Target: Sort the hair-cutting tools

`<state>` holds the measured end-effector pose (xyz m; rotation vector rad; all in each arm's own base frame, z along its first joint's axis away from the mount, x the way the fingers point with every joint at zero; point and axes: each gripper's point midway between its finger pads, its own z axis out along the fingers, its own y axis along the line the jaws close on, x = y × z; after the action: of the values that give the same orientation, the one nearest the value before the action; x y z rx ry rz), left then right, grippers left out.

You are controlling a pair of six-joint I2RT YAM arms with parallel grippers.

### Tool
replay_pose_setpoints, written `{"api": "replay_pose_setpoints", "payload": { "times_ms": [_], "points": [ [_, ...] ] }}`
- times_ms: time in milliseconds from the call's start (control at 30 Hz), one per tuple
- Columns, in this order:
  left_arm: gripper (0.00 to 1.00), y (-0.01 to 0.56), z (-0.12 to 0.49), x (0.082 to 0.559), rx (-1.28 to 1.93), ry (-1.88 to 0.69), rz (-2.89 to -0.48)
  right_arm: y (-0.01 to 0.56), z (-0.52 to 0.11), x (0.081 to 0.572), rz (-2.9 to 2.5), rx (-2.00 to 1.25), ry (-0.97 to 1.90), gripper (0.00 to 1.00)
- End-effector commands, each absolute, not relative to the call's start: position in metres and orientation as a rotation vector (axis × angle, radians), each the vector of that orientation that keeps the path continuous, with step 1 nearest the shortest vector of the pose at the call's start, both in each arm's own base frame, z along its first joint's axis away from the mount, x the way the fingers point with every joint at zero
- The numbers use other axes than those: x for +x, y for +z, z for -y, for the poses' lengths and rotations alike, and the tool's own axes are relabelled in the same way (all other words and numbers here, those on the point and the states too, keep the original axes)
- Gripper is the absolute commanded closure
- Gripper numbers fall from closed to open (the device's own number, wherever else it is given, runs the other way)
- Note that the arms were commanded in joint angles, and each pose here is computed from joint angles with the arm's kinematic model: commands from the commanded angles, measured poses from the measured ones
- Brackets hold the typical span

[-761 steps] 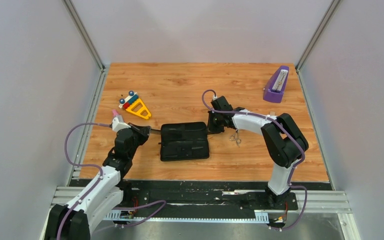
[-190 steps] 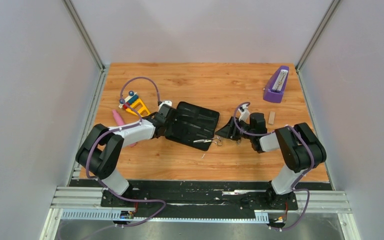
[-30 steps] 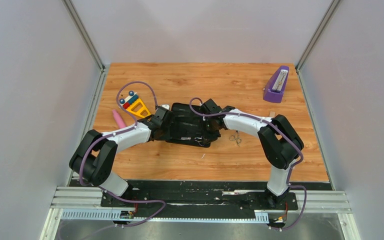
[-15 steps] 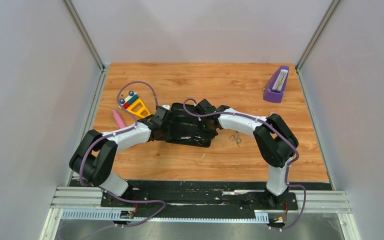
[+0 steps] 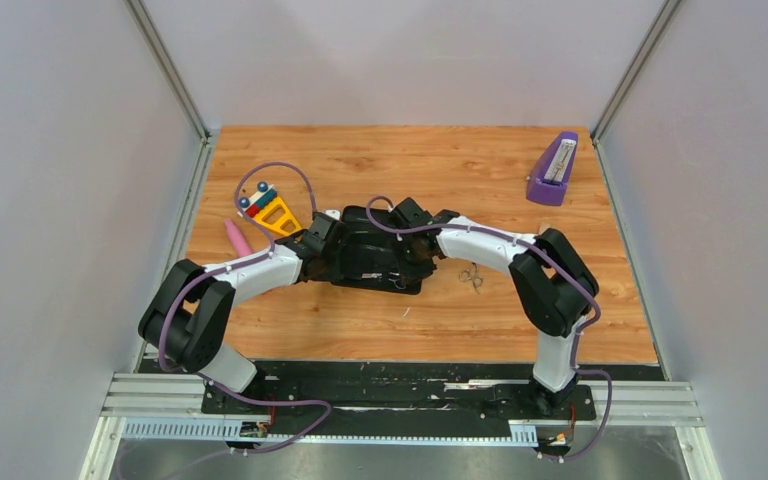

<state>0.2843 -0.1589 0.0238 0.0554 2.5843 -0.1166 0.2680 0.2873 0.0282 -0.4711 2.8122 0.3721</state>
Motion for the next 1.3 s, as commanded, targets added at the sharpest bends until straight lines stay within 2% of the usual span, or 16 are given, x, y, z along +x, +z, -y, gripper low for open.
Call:
{"api": "replay_pose_setpoints", "payload": {
  "times_ms": [0, 133, 200, 433, 667, 867, 1000, 1033, 1133, 1233, 1267],
  "points": [
    [0.79, 0.017, 0.155, 0.263, 0.119, -0.103, -2.669, 0.09, -0.287, 0.29, -2.655, -0.41, 0.394, 0.66],
    [0.79, 0.015, 0.154, 0.257, 0.144, -0.103, -2.694, 0.109, -0.243, 0.315, -2.573, -0.301, 0.226, 0.47],
    [0.78, 0.015, 0.155, 0.255, 0.159, -0.109, -2.701, 0.109, -0.214, 0.326, -2.572, -0.223, 0.169, 0.42],
    [0.77, 0.02, 0.162, 0.245, 0.256, -0.134, -2.739, 0.082, -0.135, 0.349, -2.668, 0.082, 0.109, 0.39],
    [0.74, 0.026, 0.163, 0.235, 0.298, -0.145, -2.752, 0.053, -0.121, 0.359, -2.744, 0.168, 0.137, 0.4],
    [0.56, 0.042, 0.16, 0.243, 0.258, -0.126, -2.701, 0.033, -0.125, 0.355, -2.807, 0.201, 0.154, 0.42],
    [0.36, 0.063, 0.161, 0.251, 0.224, -0.139, -2.64, 0.02, -0.122, 0.348, -2.845, 0.227, 0.131, 0.46],
    [0.28, 0.071, 0.162, 0.253, 0.213, -0.155, -2.614, 0.016, -0.121, 0.347, -2.852, 0.23, 0.119, 0.47],
    [0.15, 0.089, 0.164, 0.259, 0.199, -0.187, -2.556, 0.008, -0.116, 0.347, -2.855, 0.239, 0.089, 0.52],
    [0.07, 0.107, 0.167, 0.262, 0.194, -0.224, -2.496, 0.001, -0.112, 0.348, -2.857, 0.242, 0.055, 0.59],
    [0.04, 0.112, 0.168, 0.263, 0.193, -0.237, -2.478, 0.0, -0.111, 0.349, -2.855, 0.246, 0.047, 0.64]
  ]
}}
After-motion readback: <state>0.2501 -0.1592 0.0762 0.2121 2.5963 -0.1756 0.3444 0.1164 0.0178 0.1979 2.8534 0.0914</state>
